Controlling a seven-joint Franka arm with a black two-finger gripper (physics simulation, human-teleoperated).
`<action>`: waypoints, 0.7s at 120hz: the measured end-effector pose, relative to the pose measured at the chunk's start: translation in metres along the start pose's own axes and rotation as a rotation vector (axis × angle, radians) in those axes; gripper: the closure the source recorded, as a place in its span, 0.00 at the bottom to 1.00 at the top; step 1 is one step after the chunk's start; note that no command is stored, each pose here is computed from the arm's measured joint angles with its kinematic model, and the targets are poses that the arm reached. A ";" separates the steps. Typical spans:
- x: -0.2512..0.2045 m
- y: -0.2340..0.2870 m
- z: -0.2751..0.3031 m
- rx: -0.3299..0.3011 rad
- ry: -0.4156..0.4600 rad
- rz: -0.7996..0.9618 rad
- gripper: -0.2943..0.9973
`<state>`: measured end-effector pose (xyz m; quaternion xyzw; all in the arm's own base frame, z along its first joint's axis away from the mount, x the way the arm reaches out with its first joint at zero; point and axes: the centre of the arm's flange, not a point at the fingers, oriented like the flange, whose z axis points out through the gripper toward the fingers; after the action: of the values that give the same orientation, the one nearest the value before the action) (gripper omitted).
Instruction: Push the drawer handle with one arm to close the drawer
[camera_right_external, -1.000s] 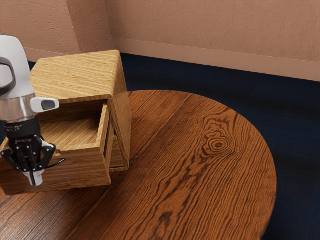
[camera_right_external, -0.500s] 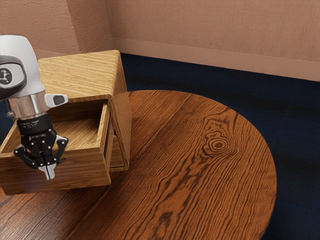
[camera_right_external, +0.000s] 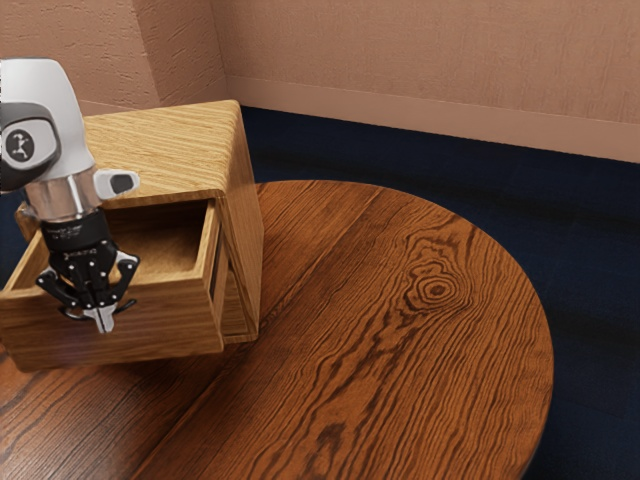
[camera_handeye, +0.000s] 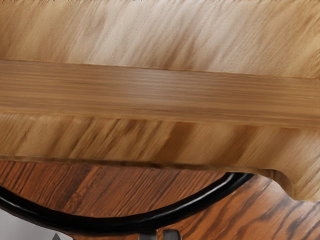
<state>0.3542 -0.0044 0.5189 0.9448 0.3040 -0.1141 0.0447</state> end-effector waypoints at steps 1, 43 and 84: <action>0.001 0.000 0.000 0.000 0.000 0.001 0.84; 0.027 0.010 -0.002 -0.002 0.007 0.038 0.84; 0.055 0.007 -0.010 0.002 0.022 0.039 0.84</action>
<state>0.4041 0.0224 0.5151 0.9518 0.2859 -0.1031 0.0426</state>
